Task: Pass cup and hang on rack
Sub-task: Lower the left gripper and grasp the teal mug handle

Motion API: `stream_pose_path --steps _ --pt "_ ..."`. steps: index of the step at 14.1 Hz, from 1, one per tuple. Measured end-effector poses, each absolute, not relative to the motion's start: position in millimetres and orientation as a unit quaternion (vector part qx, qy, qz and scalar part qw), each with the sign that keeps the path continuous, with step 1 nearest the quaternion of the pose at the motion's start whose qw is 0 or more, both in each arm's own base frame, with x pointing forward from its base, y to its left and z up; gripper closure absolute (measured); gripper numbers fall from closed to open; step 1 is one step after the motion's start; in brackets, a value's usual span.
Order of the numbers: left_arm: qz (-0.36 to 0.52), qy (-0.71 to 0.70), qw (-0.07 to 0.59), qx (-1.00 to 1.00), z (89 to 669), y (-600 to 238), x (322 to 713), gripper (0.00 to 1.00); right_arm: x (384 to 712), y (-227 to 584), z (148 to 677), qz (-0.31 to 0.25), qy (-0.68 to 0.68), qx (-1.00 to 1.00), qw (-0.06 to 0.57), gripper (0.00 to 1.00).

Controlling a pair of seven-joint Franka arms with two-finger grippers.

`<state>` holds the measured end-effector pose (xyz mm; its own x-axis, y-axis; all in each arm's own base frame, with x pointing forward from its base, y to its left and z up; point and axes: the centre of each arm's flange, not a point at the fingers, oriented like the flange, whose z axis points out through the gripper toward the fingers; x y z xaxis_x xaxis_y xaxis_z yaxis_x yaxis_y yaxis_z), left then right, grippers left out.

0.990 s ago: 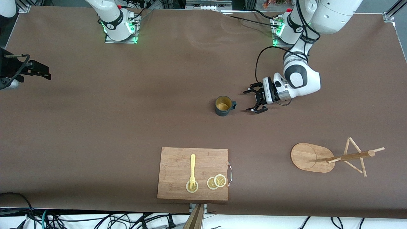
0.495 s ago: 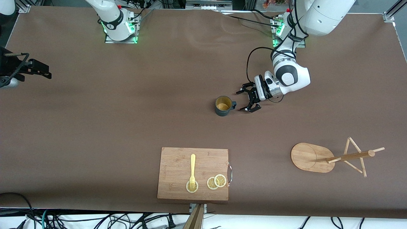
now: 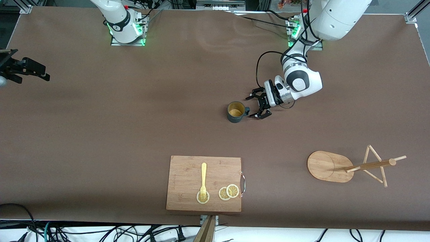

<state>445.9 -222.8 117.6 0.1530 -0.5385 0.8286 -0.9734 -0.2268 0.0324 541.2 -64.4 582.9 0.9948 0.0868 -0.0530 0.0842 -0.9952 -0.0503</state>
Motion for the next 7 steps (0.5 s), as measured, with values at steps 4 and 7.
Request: stream_pose_path --steps 4,7 --pt "0.358 -0.545 0.306 0.694 112.0 -231.8 449.0 0.0 541.0 -58.7 583.9 0.028 -0.034 -0.999 0.024 0.0" --pt "0.357 -0.547 0.308 0.692 110.3 -235.4 448.6 0.0 541.4 -58.8 586.0 0.025 -0.032 -0.999 0.023 0.0"
